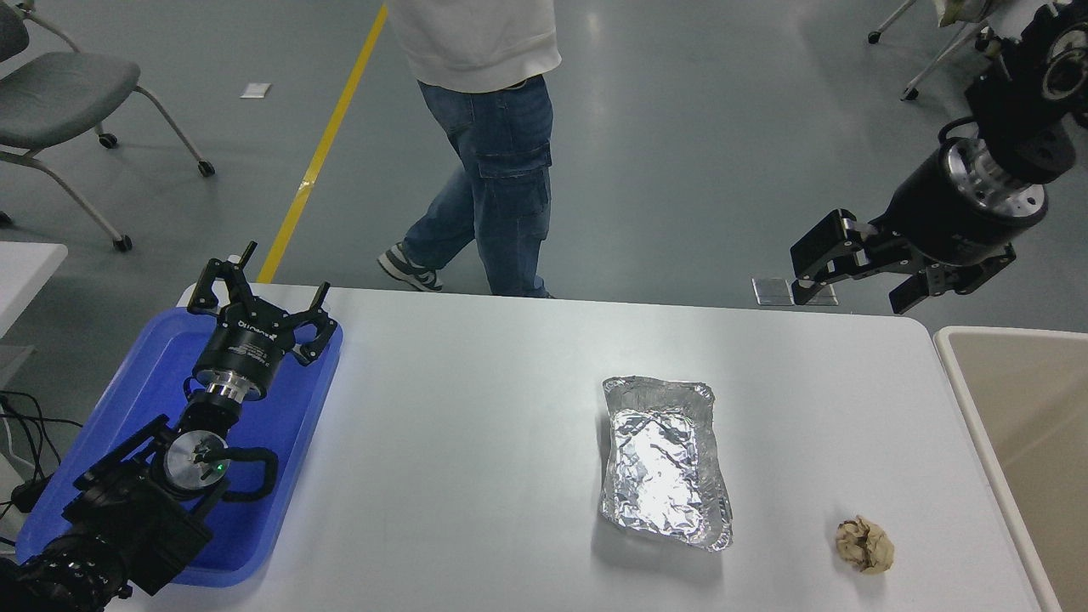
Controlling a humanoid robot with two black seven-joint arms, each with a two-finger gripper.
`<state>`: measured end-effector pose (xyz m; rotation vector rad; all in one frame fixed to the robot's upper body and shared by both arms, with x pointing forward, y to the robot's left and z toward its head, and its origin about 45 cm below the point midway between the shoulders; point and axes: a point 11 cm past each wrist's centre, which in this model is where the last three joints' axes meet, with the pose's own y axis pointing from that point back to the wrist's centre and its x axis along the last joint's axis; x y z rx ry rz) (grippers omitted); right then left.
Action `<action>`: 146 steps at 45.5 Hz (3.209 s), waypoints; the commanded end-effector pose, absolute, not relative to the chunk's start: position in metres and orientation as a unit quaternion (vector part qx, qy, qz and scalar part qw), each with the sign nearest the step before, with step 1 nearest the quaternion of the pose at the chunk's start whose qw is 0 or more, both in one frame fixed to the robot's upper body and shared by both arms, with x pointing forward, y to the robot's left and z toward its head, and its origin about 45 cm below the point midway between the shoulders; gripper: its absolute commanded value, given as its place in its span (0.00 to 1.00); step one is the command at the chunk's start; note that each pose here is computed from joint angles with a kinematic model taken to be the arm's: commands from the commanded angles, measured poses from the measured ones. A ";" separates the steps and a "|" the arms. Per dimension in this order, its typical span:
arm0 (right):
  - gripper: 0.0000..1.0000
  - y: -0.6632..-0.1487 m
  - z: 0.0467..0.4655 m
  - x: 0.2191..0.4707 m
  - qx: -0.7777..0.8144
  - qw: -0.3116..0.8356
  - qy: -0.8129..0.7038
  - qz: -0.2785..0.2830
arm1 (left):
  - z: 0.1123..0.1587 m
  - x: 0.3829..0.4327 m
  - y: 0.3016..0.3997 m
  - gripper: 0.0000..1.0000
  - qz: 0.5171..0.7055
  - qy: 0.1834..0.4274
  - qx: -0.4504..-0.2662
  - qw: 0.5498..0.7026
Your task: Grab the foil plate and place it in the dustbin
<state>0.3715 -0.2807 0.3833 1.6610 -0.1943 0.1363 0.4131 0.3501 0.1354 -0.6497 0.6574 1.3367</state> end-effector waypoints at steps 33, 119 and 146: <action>1.00 -0.286 0.379 0.372 0.737 0.668 -0.087 0.055 | 0.1355 0.4131 0.3502 1.00 0.597 0.294 -0.291 0.687; 1.00 -0.284 0.177 0.378 0.750 0.652 -0.115 0.003 | 0.1355 0.4131 0.3502 1.00 0.597 0.294 -0.291 0.687; 0.92 -0.240 0.090 0.349 0.770 0.629 -0.111 0.017 | 0.1355 0.4131 0.3502 1.00 0.597 0.294 -0.291 0.687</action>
